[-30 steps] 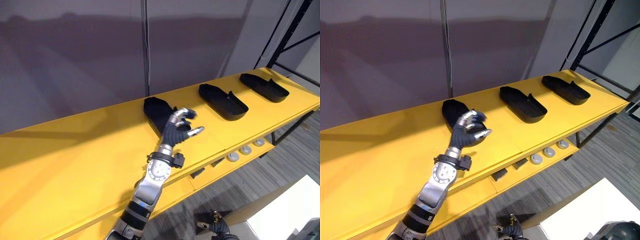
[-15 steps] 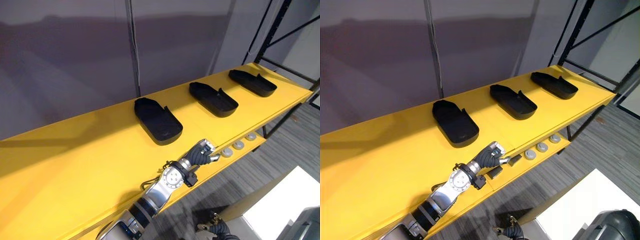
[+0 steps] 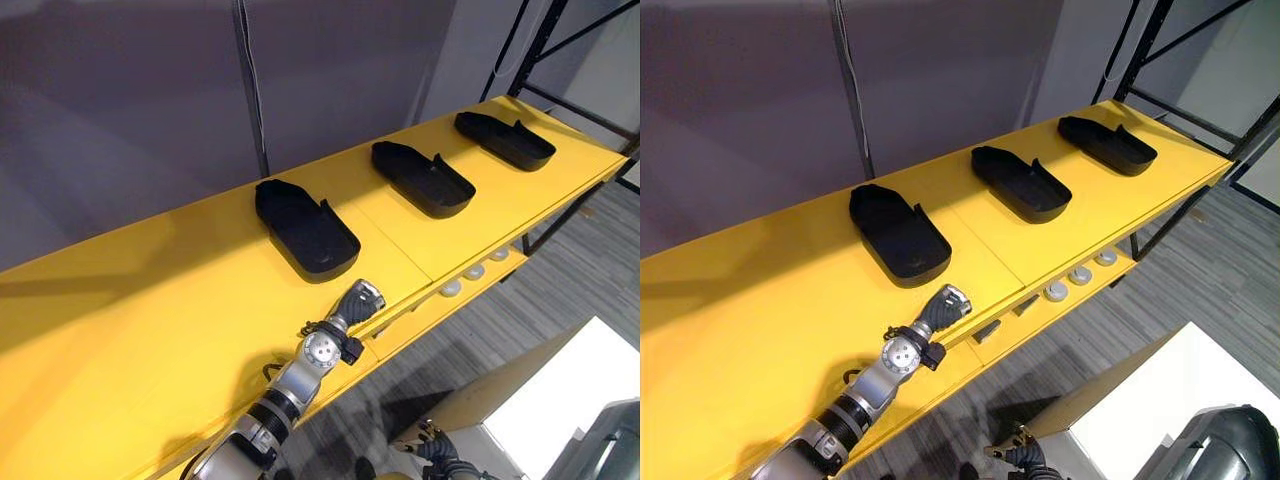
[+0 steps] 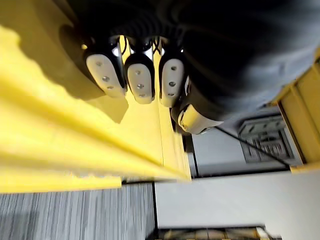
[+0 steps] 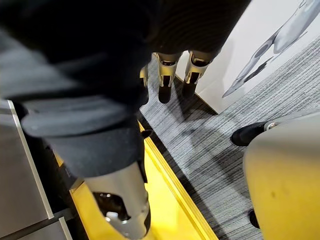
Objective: Walk over and take plastic housings, then place them on the shelf
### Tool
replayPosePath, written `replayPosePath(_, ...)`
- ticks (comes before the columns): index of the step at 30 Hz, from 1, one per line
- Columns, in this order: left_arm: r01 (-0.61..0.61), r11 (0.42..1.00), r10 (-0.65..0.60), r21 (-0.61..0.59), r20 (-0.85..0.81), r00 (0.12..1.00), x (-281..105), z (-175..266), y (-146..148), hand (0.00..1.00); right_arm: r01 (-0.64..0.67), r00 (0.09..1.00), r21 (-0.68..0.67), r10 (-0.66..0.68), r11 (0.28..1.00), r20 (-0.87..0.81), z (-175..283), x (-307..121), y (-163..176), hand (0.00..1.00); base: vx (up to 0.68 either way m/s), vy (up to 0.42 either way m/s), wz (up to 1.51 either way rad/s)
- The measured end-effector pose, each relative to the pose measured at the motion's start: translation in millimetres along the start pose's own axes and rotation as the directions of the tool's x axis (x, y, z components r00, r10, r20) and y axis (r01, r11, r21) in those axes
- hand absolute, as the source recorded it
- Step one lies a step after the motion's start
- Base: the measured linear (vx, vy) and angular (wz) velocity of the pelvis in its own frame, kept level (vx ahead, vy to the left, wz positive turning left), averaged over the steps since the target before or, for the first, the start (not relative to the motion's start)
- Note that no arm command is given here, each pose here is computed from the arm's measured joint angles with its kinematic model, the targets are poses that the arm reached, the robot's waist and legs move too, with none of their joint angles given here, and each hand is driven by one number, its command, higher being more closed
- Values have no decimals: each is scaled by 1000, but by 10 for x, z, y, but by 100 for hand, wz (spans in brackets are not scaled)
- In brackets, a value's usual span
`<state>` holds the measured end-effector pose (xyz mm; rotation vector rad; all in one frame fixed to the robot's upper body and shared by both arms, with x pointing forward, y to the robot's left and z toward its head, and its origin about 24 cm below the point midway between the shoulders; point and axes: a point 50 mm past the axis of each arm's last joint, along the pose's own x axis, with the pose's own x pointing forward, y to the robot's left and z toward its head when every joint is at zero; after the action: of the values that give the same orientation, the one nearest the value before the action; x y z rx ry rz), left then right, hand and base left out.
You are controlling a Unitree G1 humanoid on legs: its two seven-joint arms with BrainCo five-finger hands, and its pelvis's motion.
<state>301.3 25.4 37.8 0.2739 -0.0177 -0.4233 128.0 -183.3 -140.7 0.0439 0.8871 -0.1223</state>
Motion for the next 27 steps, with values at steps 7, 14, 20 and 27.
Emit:
replayPosePath(7,-124,992,124,-29,-12,992,33,-8,221,100,9,1000,1,-9,1000,1,0,-1,-9,0,19,4,-7)
replayPosePath(14,-212,976,211,-42,-31,977,43,-34,430,100,21,1000,-12,-21,1000,4,10,-2,-69,0,0,0,0)
replayPosePath(20,-252,967,250,-49,-40,967,50,-41,535,100,25,1000,-14,-25,1000,-3,-14,-13,-90,0,0,0,0)
replayPosePath(27,-303,952,301,-45,-47,952,49,-46,676,100,27,1000,-16,-27,1000,-4,-19,-16,-103,0,0,0,0)
